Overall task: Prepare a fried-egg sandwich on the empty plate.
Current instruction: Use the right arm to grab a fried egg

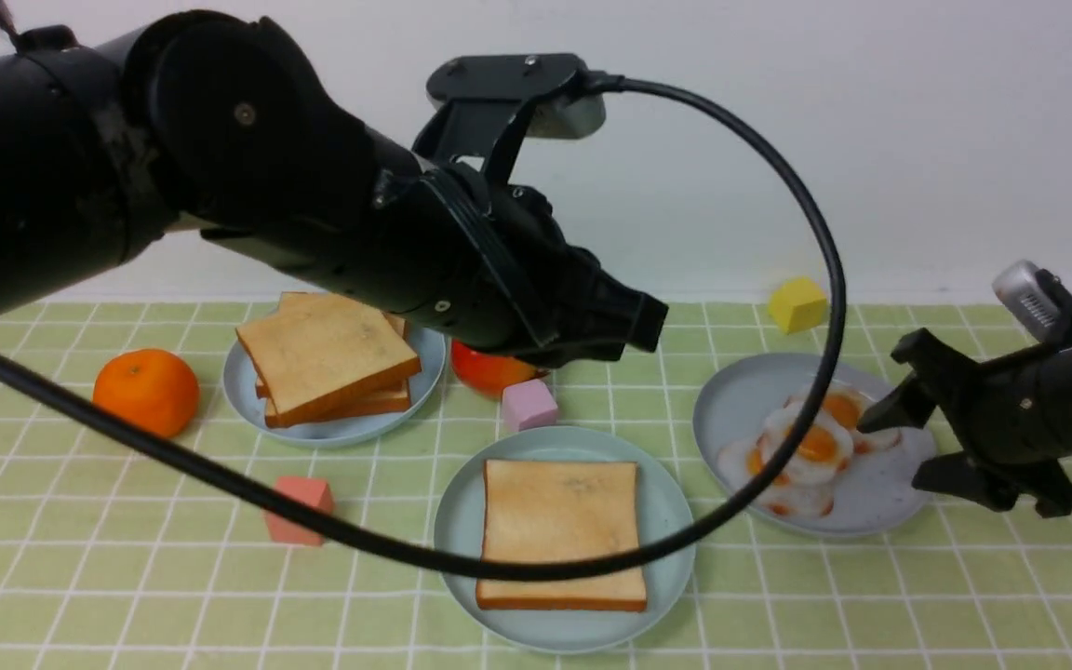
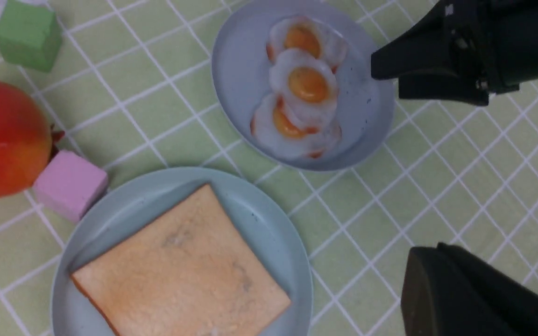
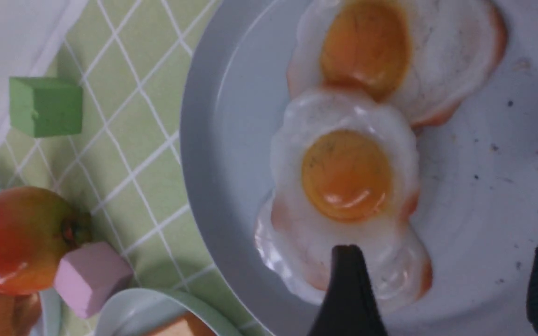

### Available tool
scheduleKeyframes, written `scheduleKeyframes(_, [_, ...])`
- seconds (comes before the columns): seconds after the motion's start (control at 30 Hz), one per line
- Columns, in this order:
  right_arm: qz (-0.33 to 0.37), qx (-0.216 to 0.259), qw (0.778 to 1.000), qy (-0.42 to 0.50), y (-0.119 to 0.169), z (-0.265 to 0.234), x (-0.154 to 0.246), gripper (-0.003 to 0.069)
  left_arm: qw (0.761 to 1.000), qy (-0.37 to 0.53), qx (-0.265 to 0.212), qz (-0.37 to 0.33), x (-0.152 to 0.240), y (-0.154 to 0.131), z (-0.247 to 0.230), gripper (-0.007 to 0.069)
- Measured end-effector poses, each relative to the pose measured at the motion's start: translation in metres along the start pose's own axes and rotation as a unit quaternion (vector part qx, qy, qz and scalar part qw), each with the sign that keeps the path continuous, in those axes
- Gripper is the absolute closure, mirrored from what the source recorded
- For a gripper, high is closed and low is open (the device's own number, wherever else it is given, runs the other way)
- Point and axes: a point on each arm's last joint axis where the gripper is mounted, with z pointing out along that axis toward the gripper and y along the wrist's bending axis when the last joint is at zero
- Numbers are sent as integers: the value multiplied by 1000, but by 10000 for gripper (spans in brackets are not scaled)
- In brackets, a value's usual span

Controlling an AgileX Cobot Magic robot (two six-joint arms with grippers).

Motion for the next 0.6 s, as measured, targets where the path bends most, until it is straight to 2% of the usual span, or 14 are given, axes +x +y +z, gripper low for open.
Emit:
scheduleKeyframes(0.3, [26, -68, 997, -1, -11, 37, -7, 192, 1000, -1, -3, -2, 0, 2, 5, 638])
scheduleKeyframes(0.6, [16, -73, 997, 1, -19, 52, -7, 195, 1000, 19, -4, -2, 5, 4, 12, 638])
